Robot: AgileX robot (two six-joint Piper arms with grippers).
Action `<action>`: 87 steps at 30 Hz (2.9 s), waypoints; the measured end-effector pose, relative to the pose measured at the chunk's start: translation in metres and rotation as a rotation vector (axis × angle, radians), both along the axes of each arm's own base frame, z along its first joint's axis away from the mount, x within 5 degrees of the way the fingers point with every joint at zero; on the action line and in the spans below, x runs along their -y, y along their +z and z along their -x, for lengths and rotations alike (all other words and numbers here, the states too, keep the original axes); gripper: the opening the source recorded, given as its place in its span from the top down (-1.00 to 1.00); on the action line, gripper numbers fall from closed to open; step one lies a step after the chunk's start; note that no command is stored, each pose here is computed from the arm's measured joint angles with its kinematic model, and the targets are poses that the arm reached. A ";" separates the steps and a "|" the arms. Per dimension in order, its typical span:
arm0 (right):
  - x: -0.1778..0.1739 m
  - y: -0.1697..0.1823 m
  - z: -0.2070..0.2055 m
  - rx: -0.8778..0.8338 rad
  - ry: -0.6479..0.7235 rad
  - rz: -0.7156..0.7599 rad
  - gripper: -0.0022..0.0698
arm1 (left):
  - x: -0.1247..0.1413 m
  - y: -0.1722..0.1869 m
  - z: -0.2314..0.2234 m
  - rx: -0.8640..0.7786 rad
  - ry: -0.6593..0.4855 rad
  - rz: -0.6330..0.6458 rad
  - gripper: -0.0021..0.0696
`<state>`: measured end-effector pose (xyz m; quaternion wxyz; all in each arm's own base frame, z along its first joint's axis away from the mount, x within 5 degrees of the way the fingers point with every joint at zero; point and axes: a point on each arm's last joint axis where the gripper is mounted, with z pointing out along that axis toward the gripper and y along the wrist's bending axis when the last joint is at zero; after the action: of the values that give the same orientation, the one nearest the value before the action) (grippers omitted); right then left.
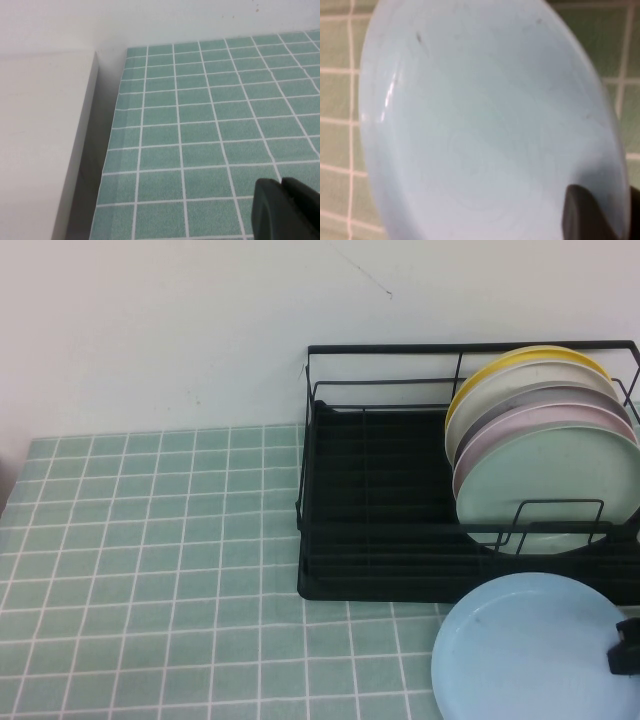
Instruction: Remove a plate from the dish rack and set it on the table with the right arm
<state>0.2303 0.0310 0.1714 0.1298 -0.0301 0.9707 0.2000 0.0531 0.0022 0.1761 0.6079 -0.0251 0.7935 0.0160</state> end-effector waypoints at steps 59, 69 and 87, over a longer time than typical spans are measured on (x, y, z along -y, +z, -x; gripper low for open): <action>0.032 0.019 0.176 1.131 -0.273 0.435 0.94 | 0.000 0.000 0.000 -0.002 -0.001 -0.002 0.95; 0.033 0.010 0.175 1.117 -0.314 0.416 0.94 | 0.000 -0.001 0.000 -0.011 -0.001 -0.001 0.95; 0.033 -0.001 0.179 0.978 -0.249 0.460 0.94 | 0.000 -0.001 0.000 -0.011 -0.001 -0.001 0.95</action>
<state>0.0517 -0.0023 0.1702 0.5782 -0.0320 0.8122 -0.0711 0.0527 0.0021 0.1755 0.6033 -0.0241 0.7970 0.0161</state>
